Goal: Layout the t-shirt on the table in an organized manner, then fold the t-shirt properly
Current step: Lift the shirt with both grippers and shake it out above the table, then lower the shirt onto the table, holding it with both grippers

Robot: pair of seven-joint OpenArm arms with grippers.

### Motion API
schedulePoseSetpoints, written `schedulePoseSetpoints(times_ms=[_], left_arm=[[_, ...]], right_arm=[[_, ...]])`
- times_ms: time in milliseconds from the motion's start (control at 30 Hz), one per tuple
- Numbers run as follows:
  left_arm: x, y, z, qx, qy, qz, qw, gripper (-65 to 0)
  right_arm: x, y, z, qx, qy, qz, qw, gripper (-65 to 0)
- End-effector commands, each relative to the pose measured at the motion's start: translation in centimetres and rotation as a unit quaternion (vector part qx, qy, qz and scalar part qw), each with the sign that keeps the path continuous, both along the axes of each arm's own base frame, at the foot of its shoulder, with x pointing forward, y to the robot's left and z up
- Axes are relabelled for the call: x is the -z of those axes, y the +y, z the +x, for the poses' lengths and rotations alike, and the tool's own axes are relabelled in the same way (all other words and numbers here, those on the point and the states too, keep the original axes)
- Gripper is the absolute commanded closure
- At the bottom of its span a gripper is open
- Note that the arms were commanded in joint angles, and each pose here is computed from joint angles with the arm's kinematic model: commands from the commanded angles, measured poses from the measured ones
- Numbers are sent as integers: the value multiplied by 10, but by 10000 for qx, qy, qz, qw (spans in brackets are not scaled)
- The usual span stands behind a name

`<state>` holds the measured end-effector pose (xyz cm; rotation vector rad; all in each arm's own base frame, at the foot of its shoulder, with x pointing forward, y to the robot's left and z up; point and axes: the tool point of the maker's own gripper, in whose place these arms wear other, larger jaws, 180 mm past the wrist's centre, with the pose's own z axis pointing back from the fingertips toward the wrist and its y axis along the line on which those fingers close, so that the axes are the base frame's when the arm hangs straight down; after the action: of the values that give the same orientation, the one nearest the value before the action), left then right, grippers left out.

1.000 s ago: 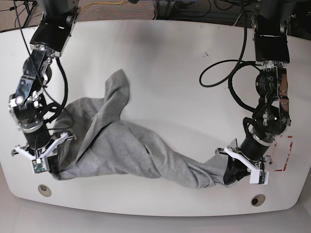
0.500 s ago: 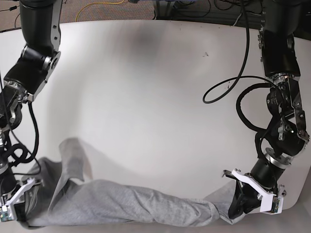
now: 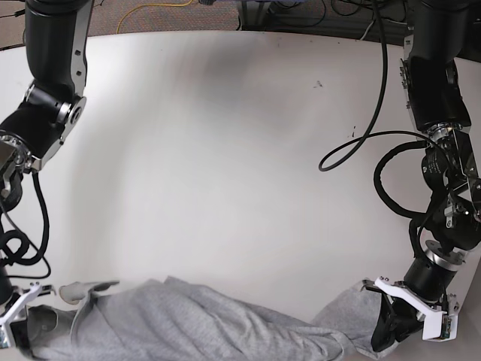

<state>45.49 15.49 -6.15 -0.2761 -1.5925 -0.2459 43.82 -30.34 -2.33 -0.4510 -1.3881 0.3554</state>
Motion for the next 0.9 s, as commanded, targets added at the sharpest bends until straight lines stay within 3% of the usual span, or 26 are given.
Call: schedulePoseSetpoints(times_ms=[0,233,400,600,867], left_arm=[[-3,24,-4,-287,-95,21,9995,-10],[57,26,-21,-167,511,196,9984,-10],[115,31,-43,-195,1174,181,9927,-8],[182,25,-78,-157,1987,57,9799,-7],[240,34,-124,-282,2769,38,9605,-6]], right_arm=[[13,-22,-12,324,76,77,9994,0],[90,-20,-38,371,774,278,9959,0],[156,12,-69,236,1322,610,9891,0],[229,45,-106,111,2067,1122,9719,0],[287,80,-150,-84,2509,1665,9535,0]])
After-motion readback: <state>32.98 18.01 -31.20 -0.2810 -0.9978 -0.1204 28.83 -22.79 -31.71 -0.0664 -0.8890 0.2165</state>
